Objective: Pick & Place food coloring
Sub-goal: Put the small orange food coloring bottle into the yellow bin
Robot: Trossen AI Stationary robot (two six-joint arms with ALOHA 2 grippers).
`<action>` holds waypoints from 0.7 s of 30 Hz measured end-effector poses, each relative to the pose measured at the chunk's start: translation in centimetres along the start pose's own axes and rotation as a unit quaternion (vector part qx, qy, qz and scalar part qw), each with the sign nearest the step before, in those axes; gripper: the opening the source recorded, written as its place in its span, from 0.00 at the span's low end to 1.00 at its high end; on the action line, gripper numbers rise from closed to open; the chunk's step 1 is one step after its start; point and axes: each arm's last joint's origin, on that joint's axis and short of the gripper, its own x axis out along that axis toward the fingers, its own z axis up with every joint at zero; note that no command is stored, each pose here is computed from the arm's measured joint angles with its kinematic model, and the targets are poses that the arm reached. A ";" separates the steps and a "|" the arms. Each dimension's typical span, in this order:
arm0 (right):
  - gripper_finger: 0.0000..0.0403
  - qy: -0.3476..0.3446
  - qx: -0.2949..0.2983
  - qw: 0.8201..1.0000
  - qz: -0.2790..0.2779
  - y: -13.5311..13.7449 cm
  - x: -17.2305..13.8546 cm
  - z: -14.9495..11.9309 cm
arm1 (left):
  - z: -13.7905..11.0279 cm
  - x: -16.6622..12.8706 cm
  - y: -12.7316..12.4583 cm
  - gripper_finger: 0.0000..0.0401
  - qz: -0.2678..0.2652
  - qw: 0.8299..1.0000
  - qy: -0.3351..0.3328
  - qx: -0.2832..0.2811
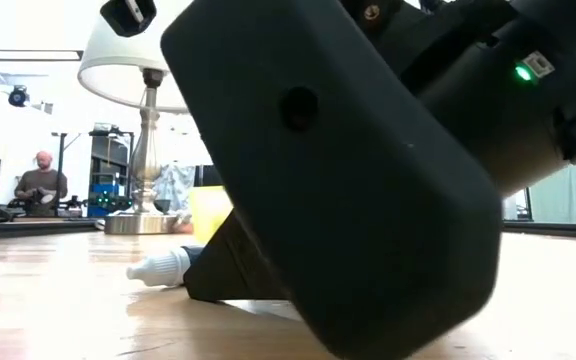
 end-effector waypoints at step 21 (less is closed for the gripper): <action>0.49 0.019 0.018 1.000 0.015 -0.2 0.5 1.2 | 0.0 0.1 0.0 0.00 0.001 1.000 0.002 0.003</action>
